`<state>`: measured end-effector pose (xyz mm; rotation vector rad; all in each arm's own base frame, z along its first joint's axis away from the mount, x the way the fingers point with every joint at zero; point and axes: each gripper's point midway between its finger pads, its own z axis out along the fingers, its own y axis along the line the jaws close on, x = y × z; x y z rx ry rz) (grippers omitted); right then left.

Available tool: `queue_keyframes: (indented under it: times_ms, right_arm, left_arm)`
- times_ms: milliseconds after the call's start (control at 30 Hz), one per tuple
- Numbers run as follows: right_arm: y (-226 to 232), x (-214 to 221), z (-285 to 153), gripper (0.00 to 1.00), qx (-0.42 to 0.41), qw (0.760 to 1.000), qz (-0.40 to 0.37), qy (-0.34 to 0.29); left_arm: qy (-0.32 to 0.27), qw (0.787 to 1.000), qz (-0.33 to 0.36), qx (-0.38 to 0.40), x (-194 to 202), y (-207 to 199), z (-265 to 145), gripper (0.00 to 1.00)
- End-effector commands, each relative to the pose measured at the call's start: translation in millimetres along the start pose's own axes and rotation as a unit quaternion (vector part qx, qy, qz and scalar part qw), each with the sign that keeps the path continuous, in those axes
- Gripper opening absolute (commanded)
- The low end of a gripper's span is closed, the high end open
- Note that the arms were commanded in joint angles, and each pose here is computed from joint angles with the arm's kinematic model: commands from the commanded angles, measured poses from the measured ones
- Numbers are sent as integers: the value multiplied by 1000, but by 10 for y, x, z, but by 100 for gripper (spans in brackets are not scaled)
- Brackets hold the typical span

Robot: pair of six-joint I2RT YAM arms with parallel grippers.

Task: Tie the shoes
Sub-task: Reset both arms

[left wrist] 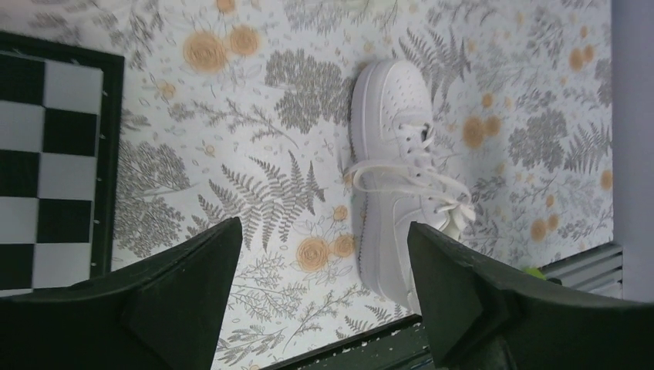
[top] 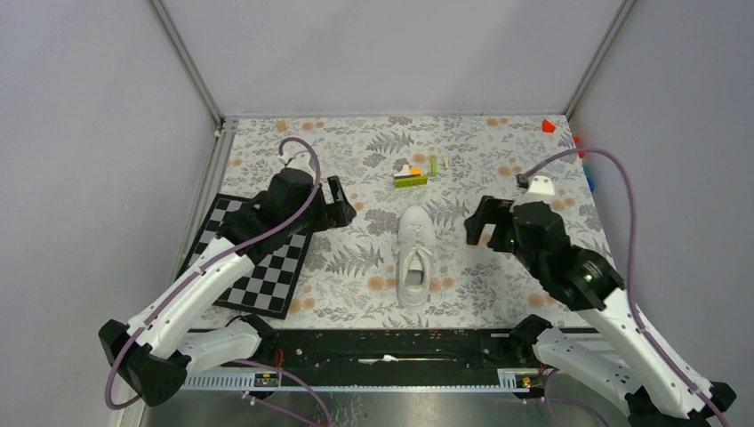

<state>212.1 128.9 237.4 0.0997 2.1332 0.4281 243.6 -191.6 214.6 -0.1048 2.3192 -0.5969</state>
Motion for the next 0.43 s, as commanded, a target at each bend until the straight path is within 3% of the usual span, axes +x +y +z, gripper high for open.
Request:
queue_keyframes:
  times_ms: [0, 167, 400]
  right_arm:
    - [-649, -511, -481, 100, 160, 981, -66, -91]
    - [-851, -711, -820, 100, 205, 969, -70, -122]
    - [-894, -709, -927, 99, 196, 969, -54, -139]
  left_arm:
    - [-90, 996, 22, -7, -549, -79, -417, 86]
    - [-147, 988, 29, -22, -807, -31, -730, 88]
    - [-192, 981, 19, -8, -919, -16, -1057, 93]
